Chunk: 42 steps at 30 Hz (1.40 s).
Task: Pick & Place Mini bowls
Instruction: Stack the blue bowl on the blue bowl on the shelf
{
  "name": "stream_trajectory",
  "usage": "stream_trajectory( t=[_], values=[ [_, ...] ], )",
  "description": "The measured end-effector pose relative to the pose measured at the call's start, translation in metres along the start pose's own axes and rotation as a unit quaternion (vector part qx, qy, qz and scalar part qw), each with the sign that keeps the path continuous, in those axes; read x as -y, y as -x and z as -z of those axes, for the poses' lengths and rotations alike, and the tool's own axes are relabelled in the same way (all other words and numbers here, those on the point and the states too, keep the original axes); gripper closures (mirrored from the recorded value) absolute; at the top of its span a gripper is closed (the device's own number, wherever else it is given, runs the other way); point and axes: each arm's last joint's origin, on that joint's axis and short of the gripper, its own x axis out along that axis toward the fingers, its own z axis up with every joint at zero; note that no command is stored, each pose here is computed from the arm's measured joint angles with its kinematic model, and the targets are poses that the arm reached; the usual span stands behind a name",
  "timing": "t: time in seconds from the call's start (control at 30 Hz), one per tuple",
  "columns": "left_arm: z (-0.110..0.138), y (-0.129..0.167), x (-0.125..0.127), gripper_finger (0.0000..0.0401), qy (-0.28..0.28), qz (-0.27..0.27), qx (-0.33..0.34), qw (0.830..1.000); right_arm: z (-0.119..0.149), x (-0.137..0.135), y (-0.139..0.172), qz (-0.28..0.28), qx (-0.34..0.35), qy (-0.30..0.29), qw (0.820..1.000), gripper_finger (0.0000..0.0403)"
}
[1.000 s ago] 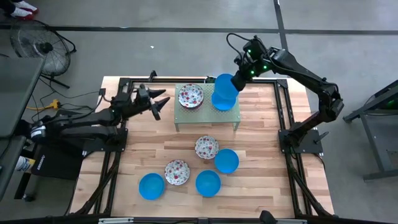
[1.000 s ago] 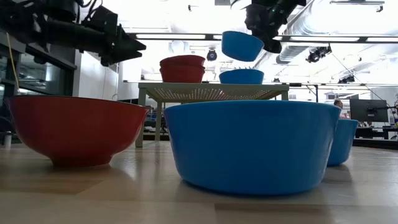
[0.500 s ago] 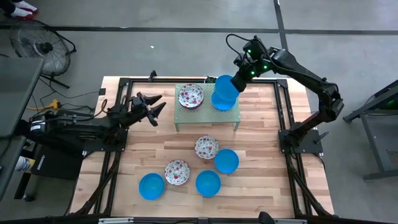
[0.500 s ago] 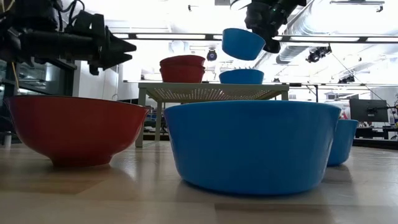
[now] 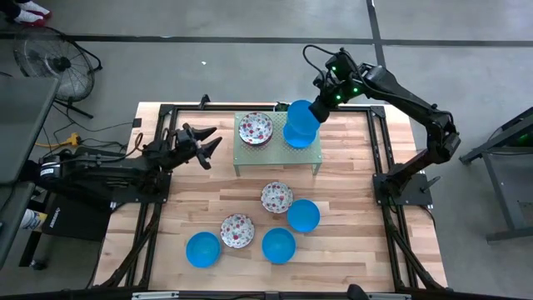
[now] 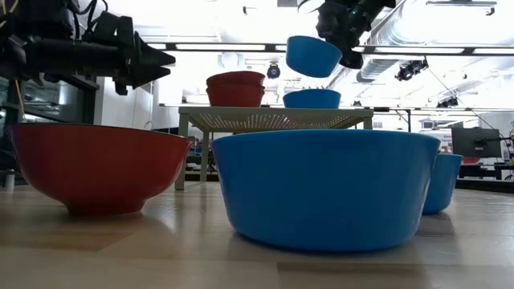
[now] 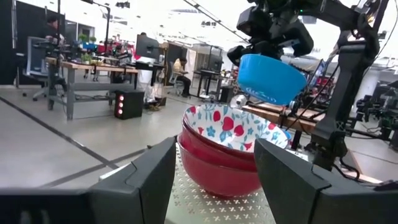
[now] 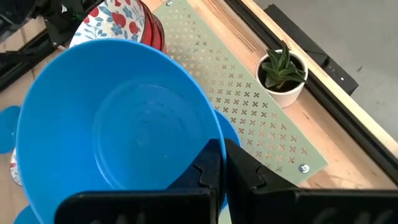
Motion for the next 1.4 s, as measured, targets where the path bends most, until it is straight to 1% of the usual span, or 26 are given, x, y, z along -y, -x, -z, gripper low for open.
stream_trajectory(
  t=[0.13, 0.43, 0.7, 0.93, 1.07, 1.3, 1.4],
  values=[
    [0.002, 0.0, 0.0, 0.0188, -0.005, -0.001, -0.009, 1.0, 0.001, 0.0, 0.0, -0.001, -0.005, -0.011, 1.0, 0.0403],
    [0.001, 0.0, 0.001, 0.0188, 0.01, 0.014, -0.007, 1.0, 0.001, 0.0, 0.001, -0.001, -0.002, -0.002, 1.0, 0.0403],
    [-0.005, 0.005, 0.001, 0.0188, -0.006, 0.024, 0.007, 1.0, 0.002, 0.002, 0.001, -0.002, -0.01, -0.007, 1.0, 0.0403],
    [-0.011, 0.017, -0.003, 0.0188, -0.012, 0.013, -0.002, 1.0, 0.003, 0.002, 0.001, -0.002, -0.012, -0.007, 1.0, 0.0403],
    [-0.015, 0.026, -0.006, 0.0188, -0.015, -0.003, -0.001, 1.0, 0.003, 0.002, 0.001, -0.002, -0.012, -0.007, 1.0, 0.0403],
    [-0.017, 0.035, -0.008, 0.0188, -0.016, -0.009, -0.008, 1.0, 0.003, 0.002, 0.001, -0.003, -0.013, -0.009, 1.0, 0.0403],
    [-0.016, 0.037, -0.009, 0.0188, -0.019, -0.01, -0.015, 1.0, 0.004, 0.001, 0.001, -0.007, -0.017, -0.019, 1.0, 0.0403]
  ],
)
